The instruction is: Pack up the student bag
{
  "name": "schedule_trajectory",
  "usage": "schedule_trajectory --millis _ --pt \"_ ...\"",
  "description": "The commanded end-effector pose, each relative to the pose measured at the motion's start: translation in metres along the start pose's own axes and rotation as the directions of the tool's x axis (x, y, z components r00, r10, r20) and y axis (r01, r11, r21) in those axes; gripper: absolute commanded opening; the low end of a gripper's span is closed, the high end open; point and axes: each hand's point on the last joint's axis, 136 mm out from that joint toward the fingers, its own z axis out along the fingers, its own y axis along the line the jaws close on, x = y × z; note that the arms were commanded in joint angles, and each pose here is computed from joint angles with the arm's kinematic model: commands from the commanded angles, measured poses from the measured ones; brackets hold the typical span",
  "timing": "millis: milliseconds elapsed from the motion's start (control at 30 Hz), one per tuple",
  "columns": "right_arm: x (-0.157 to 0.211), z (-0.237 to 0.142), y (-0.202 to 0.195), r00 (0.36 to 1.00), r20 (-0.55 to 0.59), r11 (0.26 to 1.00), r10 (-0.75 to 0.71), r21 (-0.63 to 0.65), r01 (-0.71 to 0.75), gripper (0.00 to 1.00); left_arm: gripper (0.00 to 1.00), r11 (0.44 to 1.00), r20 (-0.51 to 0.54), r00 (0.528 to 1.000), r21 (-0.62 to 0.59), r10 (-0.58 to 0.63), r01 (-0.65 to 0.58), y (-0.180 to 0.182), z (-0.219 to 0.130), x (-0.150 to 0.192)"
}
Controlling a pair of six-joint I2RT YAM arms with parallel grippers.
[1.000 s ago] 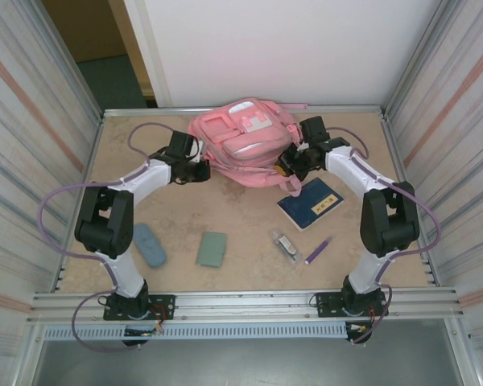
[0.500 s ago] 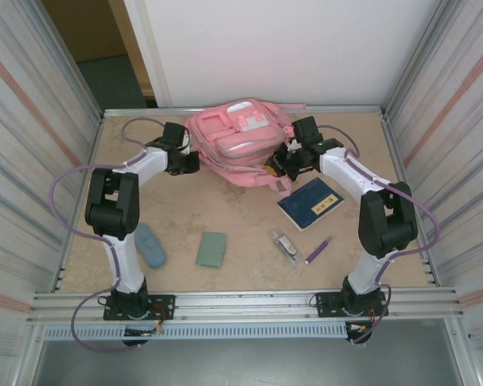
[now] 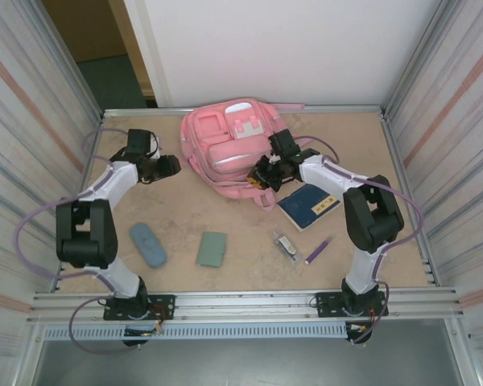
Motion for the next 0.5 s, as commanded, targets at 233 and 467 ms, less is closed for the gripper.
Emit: schedule_trajectory --millis 233,467 --pt "0.02 0.04 0.03 0.999 0.044 0.999 -0.019 -0.026 0.02 0.31 0.58 0.991 -0.04 0.999 0.131 -0.022 0.027 -0.038 -0.023 0.021" --pt "-0.008 -0.022 0.06 0.985 0.167 0.992 -0.046 -0.106 0.065 0.42 0.62 0.991 -0.048 0.998 0.131 0.045 -0.039 -0.068 -0.02 0.033"
